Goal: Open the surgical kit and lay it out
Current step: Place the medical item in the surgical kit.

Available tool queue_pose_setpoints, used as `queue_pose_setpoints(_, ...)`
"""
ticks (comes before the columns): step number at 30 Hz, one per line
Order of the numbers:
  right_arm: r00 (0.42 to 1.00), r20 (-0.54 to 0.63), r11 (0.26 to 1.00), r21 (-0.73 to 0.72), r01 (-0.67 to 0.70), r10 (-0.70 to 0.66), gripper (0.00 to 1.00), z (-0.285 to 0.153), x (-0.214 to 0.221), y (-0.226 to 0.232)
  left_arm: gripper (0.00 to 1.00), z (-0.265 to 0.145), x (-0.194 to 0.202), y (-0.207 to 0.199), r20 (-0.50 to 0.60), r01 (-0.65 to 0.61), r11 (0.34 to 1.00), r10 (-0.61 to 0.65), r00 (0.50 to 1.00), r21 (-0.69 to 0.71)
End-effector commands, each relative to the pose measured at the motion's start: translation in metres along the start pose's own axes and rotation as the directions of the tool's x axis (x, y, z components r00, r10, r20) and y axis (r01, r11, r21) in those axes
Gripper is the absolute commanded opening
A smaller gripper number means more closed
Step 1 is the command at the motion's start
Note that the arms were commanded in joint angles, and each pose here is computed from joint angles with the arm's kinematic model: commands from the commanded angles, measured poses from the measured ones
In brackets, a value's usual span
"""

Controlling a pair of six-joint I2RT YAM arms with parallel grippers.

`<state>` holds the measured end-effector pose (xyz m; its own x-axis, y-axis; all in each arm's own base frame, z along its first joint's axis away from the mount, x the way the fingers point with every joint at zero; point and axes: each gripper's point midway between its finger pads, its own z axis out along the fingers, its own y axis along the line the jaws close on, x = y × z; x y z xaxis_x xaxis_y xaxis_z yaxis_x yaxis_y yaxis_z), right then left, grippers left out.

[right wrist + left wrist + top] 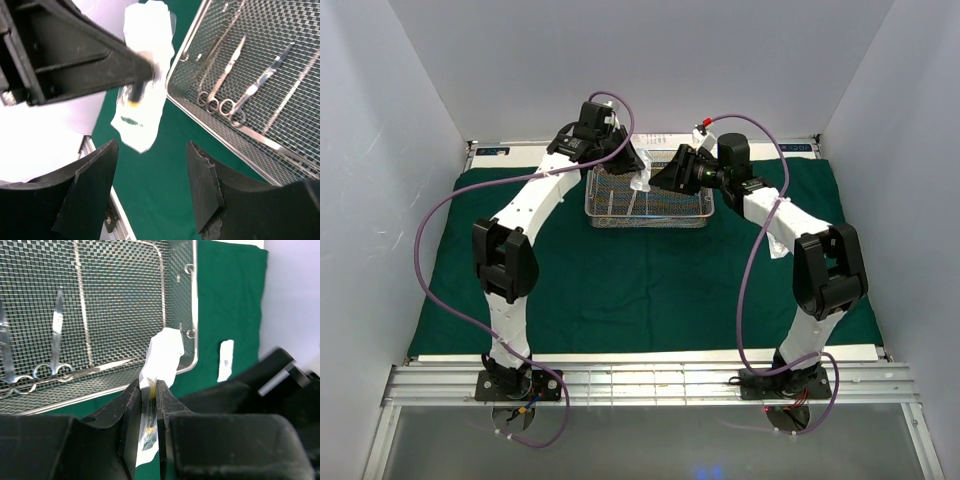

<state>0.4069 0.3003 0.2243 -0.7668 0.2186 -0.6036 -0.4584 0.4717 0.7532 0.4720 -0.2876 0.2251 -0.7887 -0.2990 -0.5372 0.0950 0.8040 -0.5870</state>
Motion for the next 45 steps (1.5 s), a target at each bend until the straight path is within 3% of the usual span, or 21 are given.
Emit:
queue_pose_setpoints(1,0.999,0.039,0.994,-0.108,0.030,-0.026,0.63,0.005,-0.021,0.027,0.27,-0.036,-0.015,-0.034,0.052,-0.015,0.994,0.009,0.999,0.112)
queue_pose_setpoints(13,0.999,-0.004,0.973,-0.226,0.046,-0.048,0.47,0.020,-0.018,0.041,0.27,-0.034,-0.004,-0.030,0.031,-0.013,0.993,0.010,0.999,0.116)
queue_pose_setpoints(26,0.999,-0.035,0.974,-0.227,0.014,-0.022,0.08,0.020,-0.005,0.032,0.27,-0.035,-0.001,-0.036,0.027,-0.028,0.990,0.024,0.999,0.137)
queue_pose_setpoints(33,0.998,-0.057,0.984,-0.176,-0.002,-0.008,0.08,0.021,0.006,0.019,0.27,-0.043,-0.005,-0.040,0.047,-0.045,0.988,0.038,0.998,0.146)
queue_pose_setpoints(39,0.997,-0.072,0.984,-0.178,-0.017,0.004,0.26,0.020,0.010,0.017,0.28,-0.044,-0.005,-0.043,0.048,-0.052,0.986,0.045,0.998,0.158)
queue_pose_setpoints(45,0.997,-0.071,0.978,-0.208,-0.011,-0.004,0.36,0.020,0.009,0.023,0.28,-0.043,-0.003,-0.042,0.043,-0.049,0.986,0.042,0.998,0.162)
